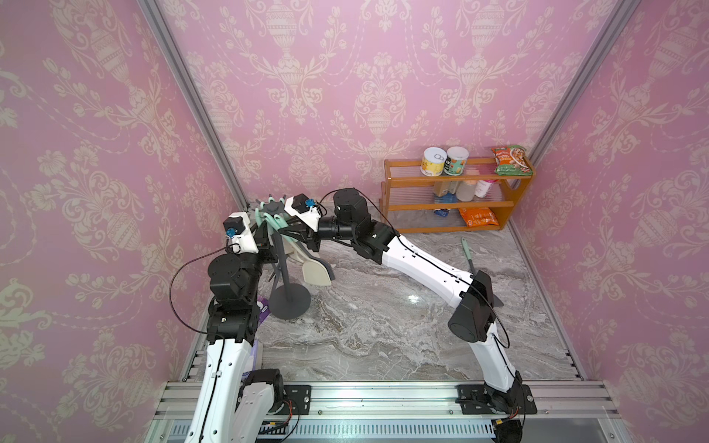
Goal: Take the spatula off the kitchen utensil rack
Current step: Take off the spatula from the rack.
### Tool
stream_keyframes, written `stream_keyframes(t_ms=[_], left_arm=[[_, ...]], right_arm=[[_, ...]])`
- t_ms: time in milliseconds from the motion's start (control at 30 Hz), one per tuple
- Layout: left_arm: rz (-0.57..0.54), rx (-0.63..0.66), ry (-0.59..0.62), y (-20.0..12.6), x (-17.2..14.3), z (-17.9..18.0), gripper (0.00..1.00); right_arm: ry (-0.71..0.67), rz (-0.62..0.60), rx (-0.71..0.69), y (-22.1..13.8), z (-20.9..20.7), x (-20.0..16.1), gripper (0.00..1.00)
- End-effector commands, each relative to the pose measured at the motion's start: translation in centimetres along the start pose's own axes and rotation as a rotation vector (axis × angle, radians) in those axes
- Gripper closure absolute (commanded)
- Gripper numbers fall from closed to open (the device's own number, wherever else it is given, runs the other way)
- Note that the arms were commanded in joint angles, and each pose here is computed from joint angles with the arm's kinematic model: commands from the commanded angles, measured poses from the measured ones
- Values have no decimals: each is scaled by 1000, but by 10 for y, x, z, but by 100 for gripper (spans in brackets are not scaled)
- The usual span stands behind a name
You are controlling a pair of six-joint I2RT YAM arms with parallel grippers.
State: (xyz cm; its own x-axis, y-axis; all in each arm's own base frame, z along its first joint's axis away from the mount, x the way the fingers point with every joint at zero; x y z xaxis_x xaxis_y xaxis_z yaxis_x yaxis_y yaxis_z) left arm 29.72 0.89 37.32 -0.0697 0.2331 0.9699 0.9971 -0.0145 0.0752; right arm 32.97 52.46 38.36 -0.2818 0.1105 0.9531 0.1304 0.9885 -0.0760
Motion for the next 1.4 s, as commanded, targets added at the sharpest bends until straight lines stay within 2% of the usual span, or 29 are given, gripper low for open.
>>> stream_keyframes(t_ms=[0,167,367,700,833,967,1067,1167,1367], left_arm=[[18,-20,-96,-3,-8,-1,99],[71,-67,-115,-7,-27,-6,98],[68,-103,-135,-20,-30,-12,98],[69,-66,-143,-34,-33,-7,98],[80,-48,-144,-30,-34,-5,99],[91,-27,-151,-25,-34,-2,100],[90,-18,-150,-23,-33,0,100],[90,-14,-141,-21,-32,0,100],[98,7,-135,-21,-33,3,100]], right_arm=[[-94,11,-37,-23,-11,33,100],[-70,30,0,-23,4,18,100],[7,-4,17,-37,28,15,100],[99,-8,12,-46,42,4,96],[129,-38,11,-51,39,10,95],[181,-103,33,-63,33,18,100],[225,-176,60,-75,27,25,100],[265,-242,96,-87,22,33,100],[284,-275,222,-90,35,47,100]])
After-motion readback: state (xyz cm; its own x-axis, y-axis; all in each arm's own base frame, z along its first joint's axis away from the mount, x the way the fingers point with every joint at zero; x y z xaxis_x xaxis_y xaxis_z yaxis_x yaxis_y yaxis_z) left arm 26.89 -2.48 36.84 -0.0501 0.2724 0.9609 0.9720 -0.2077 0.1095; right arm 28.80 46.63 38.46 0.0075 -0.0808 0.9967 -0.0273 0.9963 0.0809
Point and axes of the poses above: each gripper's point midway between its finger pads, its own y axis out along the fingers, its own z axis along the line the jaws close on, x = y × z, the point moved 2 cm from there along -y, back along the fingers, and after that the axes turned 7 degrees about -y, right-handed, at the moved point
